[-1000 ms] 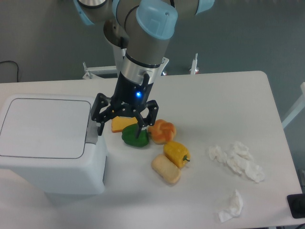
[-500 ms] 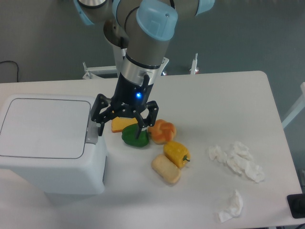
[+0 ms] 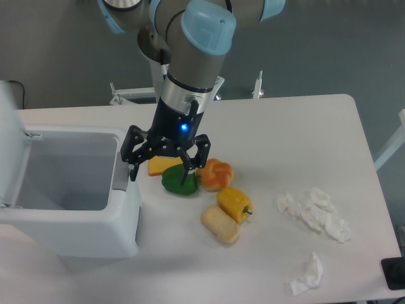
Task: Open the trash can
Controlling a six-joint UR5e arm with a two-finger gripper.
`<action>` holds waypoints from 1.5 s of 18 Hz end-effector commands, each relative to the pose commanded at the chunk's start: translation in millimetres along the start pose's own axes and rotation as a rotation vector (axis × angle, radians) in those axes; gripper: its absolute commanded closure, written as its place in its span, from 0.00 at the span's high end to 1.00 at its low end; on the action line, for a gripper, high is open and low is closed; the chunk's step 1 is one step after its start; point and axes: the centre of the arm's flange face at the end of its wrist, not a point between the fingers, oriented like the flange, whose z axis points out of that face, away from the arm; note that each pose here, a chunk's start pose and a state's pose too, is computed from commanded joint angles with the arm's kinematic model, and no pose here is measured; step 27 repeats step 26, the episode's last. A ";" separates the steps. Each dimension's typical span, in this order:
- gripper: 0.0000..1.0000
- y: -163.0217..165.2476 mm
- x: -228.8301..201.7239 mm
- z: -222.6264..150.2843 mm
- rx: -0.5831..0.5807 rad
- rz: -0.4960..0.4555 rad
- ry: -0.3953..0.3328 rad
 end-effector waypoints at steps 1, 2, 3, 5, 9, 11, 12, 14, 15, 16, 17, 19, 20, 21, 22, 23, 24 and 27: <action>1.00 -1.3 1.2 -2.7 0.005 0.003 -0.001; 1.00 -3.0 2.7 -6.0 0.012 0.008 -0.002; 1.00 -4.8 3.8 -8.5 0.018 0.014 -0.002; 1.00 -8.1 4.1 -12.2 0.026 0.050 -0.006; 1.00 -13.2 2.8 -23.4 0.048 0.154 -0.018; 1.00 -13.7 -0.1 -25.8 0.048 0.204 -0.032; 1.00 -13.5 -3.0 -27.5 0.042 0.238 -0.069; 1.00 -12.3 -12.7 -30.0 0.007 0.345 -0.182; 1.00 -11.7 -18.0 -31.1 -0.016 0.409 -0.236; 1.00 -10.5 -20.8 -30.9 -0.041 0.470 -0.276; 1.00 -9.9 -23.8 -31.6 -0.060 0.510 -0.304; 1.00 -9.2 -27.5 -29.9 -0.086 0.554 -0.334; 1.00 -8.6 -31.7 -29.7 -0.103 0.573 -0.358; 1.00 -8.1 -33.9 -30.6 -0.123 0.603 -0.387; 1.00 -7.4 -37.4 -30.3 -0.146 0.634 -0.413; 1.00 -6.5 -40.2 -29.1 -0.166 0.665 -0.428; 1.00 -6.0 -41.6 -27.9 -0.176 0.684 -0.432; 1.00 -5.8 -43.9 -24.9 -0.186 0.687 -0.434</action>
